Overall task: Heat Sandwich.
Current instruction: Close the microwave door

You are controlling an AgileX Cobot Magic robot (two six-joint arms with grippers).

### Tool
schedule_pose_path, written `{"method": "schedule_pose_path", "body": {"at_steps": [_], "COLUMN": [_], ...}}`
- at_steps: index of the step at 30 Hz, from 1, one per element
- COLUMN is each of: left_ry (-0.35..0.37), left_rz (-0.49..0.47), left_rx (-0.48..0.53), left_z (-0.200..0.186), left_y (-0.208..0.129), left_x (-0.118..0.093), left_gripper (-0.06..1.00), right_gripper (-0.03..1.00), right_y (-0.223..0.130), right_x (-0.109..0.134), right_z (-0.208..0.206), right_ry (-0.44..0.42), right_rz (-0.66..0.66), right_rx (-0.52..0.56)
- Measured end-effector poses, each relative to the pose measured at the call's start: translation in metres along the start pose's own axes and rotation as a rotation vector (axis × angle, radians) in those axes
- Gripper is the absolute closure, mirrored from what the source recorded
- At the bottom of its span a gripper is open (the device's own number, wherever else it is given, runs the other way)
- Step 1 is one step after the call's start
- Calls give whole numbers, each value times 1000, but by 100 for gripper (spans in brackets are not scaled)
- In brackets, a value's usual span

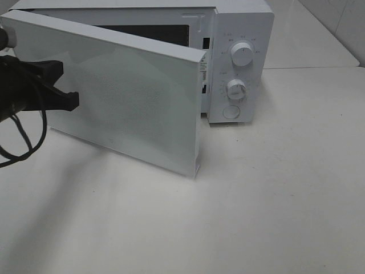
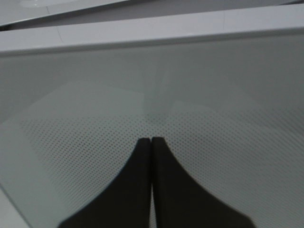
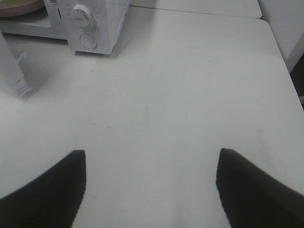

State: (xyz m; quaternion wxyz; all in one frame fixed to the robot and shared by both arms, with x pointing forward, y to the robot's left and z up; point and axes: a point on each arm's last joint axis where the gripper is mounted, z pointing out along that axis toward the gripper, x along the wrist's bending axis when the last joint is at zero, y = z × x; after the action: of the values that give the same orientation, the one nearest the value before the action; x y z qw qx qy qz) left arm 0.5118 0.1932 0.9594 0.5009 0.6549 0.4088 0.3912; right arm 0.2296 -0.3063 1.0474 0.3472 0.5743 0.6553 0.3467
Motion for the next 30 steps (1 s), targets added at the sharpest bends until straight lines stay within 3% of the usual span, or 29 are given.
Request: {"method": "schedule_pose_path", "body": {"at_steps": [10,30], "left_ry": [-1,-113], "left_rz": [2,0], "left_rx": [-4,-28], "left_z": [26,79], "left_y": [3,23], "left_x": [-22,-73], "left_gripper": [94,94], "right_gripper": [23,23], "right_y": [0,0], "right_x": [0,0], "right_z": [0,0], "right_ry": [0,0], "right_rz": [0,0], "right_rx": [0,0]}}
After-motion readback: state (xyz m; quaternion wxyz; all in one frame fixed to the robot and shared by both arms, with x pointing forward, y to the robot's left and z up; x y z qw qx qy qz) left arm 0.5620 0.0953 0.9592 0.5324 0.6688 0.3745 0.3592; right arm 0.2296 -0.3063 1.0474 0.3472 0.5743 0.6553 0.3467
